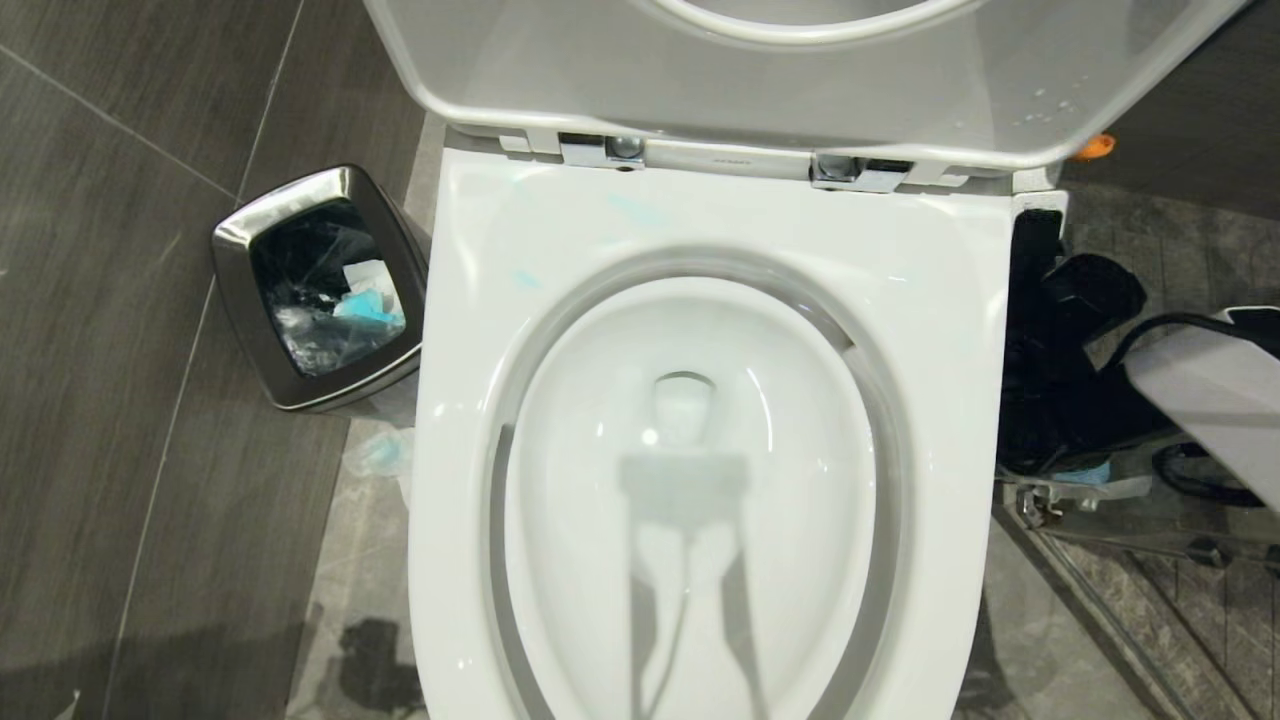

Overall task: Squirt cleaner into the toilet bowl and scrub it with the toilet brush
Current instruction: Pour in the cleaning agent

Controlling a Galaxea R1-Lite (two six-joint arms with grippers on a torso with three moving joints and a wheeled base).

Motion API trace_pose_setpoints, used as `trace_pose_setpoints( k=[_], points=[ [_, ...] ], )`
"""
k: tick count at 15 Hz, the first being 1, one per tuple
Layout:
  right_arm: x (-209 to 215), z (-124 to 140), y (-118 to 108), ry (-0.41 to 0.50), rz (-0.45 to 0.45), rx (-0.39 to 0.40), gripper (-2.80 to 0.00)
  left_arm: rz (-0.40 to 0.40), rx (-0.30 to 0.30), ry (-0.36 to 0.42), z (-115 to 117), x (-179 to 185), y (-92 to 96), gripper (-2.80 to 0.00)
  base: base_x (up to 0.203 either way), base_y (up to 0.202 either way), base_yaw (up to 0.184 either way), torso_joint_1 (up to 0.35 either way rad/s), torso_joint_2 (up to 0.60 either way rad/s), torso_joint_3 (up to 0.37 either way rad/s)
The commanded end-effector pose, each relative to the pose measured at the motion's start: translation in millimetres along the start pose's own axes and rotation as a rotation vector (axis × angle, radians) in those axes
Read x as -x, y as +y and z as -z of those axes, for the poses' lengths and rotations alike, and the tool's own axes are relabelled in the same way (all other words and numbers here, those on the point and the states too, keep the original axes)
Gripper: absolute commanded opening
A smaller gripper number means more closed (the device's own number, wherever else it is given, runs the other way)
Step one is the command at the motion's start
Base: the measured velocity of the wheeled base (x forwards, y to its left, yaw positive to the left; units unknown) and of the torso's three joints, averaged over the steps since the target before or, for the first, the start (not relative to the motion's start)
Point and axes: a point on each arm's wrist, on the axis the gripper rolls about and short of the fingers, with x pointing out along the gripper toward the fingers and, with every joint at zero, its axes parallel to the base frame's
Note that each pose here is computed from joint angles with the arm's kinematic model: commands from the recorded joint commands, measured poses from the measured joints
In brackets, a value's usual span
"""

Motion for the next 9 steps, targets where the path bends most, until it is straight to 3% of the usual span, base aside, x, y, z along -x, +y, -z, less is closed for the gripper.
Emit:
trace_pose_setpoints(
  k=[1, 9],
  points=[
    [7, -50, -18, -0.047, 0.034, -0.009, -2.80, 0.000, -0.001, 0.002, 0, 0, -0.1, -2.80, 0.000, 0.000, 0.000, 0.000, 0.00, 0.000],
    [54, -154, -60, -0.043, 0.054, -0.009, -2.80, 0.000, 0.000, 0.002, 0, 0, -0.1, -2.80, 0.000, 0.000, 0.000, 0.000, 0.00, 0.000]
  ],
)
